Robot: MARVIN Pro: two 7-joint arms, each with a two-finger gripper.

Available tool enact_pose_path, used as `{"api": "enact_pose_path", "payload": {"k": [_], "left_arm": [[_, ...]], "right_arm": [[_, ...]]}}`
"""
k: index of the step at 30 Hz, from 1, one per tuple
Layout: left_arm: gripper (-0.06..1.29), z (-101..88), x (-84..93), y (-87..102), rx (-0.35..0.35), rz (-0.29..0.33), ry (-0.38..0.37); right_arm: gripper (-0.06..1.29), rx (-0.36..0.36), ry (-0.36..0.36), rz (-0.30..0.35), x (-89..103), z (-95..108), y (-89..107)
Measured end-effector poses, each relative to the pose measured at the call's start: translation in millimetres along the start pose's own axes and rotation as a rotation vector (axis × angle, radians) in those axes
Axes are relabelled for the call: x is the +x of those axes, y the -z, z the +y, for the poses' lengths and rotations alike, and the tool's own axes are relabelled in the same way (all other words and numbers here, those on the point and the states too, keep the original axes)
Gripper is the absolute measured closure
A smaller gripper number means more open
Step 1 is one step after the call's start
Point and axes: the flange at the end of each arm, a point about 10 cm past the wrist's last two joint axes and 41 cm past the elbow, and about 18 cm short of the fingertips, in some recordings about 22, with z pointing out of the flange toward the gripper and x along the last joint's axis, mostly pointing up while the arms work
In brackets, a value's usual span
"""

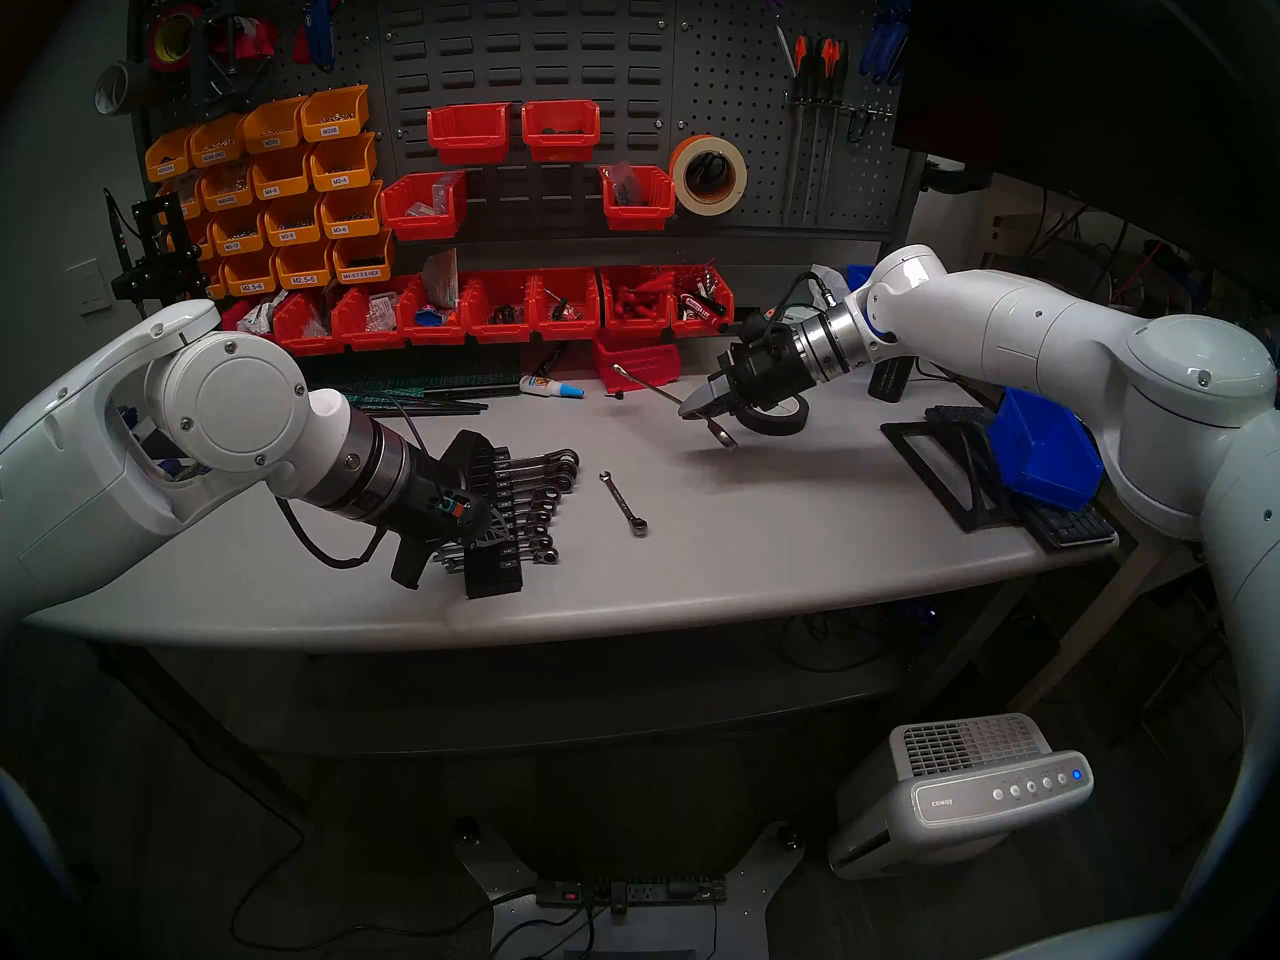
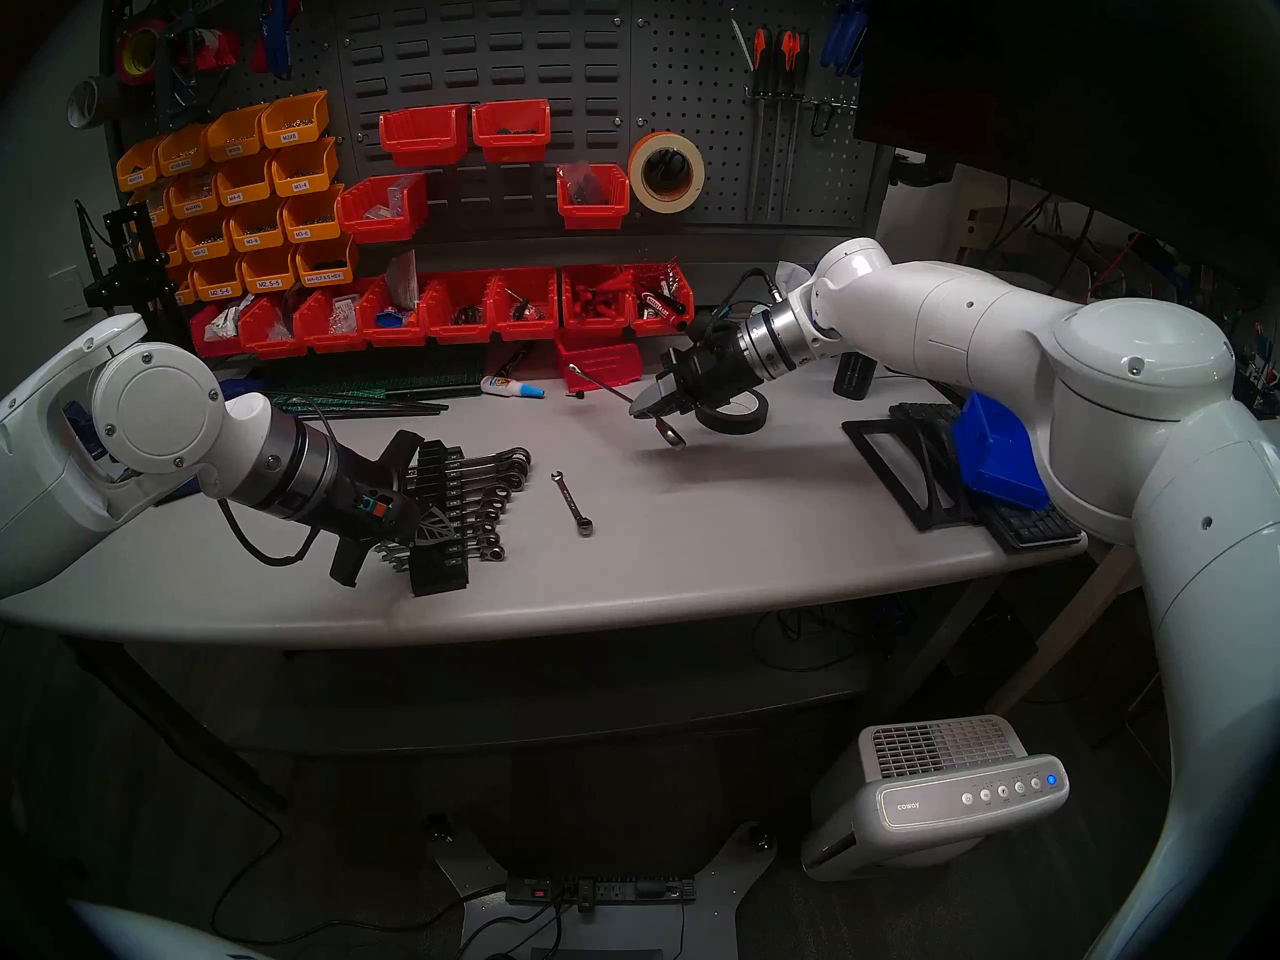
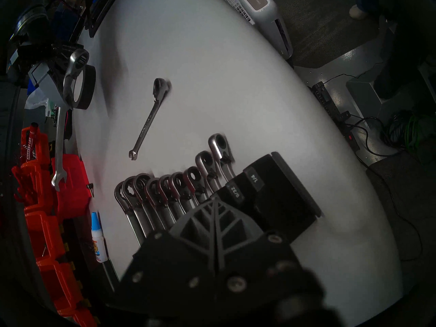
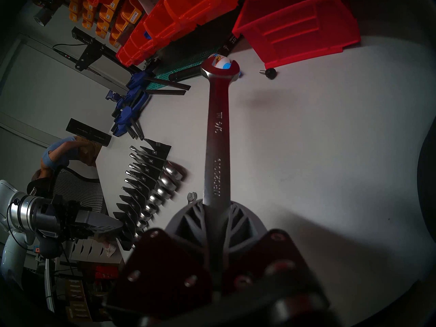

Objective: Put the wrenches on the table into the correct slot in the case

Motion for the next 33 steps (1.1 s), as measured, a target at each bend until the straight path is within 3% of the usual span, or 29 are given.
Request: {"api": "enact_pose_path", "payload": {"k": [17, 22, 24, 33], "left_arm": [[1.25, 3.6, -2.6, 13.9, -0.051, -0.067, 0.022], [1.19, -4.0, 1.9, 18.0, -0.016, -0.064, 0.013], [1.25, -9.1, 4.4, 21.4, 0.010, -0.062, 0.006], [1.25, -30.4, 9.8, 41.6, 0.120, -0.071, -0.009]], "right_arm": [[1.23, 0.016, 0.025, -0.033, 3.7, -14, -19.1], [1.23, 0.027, 0.034, -0.056, 3.7, -21, -29.5], [1.23, 0.030, 0.037, -0.067, 3.6, -25, -34.0], [1.23, 0.033, 0.044, -0.115, 4.0, -40, -52.7]]}}
